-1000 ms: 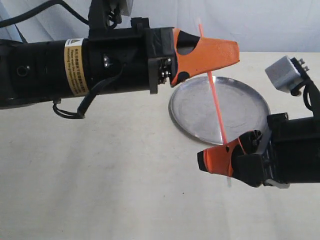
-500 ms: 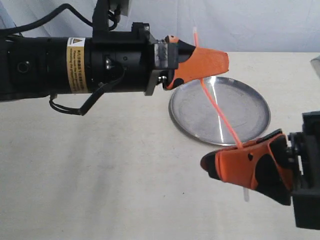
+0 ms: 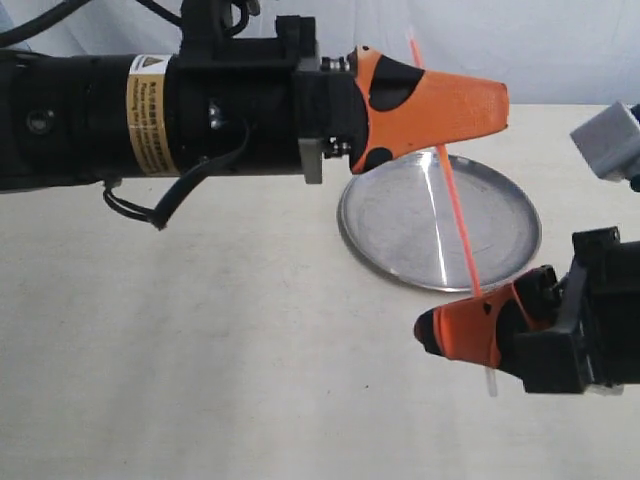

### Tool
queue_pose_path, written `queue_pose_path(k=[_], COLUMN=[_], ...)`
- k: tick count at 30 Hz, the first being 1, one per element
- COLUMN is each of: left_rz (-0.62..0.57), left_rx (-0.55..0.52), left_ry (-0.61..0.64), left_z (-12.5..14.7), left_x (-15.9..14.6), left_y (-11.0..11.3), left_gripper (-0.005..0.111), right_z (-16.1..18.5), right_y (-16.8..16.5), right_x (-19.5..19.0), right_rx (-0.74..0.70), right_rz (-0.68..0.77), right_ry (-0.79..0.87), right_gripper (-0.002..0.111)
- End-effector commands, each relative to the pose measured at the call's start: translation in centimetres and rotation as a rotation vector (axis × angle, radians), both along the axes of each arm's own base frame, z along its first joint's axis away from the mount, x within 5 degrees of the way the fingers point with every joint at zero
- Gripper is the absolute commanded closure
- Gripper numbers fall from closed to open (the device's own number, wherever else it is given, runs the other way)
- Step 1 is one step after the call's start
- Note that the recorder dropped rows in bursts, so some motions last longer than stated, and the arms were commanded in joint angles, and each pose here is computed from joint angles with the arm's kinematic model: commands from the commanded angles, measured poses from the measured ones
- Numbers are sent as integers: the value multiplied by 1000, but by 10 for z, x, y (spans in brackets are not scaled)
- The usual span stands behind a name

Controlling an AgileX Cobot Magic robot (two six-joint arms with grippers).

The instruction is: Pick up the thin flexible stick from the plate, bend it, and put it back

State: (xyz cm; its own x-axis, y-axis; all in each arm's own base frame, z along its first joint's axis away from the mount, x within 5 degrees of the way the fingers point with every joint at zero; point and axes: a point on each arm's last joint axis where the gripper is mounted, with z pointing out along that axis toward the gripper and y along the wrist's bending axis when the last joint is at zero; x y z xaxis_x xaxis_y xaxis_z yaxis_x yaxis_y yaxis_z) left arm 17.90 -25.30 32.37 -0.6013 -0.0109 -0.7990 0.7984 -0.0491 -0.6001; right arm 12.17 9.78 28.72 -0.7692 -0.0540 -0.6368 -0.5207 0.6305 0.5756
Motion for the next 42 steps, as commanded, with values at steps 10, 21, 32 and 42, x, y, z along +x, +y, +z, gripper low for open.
queue_pose_path(k=[10, 21, 32, 42], left_rz=[-55, -44, 65, -57], left_rx=[392, 18, 71, 358], left_ry=[-173, -73, -227, -214], left_z=[-36, 5, 12, -26], left_x=[-5, -5, 8, -3], left_y=[4, -4, -6, 1], left_gripper=[107, 107, 107, 107], right_z=[45, 8, 25, 35], right_y=[-11, -3, 8, -2], right_x=[3, 6, 0, 3], right_rx=[198, 3, 184, 163], right_rz=[-210, -72, 63, -80], right_ry=[-335, -21, -132, -285], right_gripper=[109, 109, 109, 109])
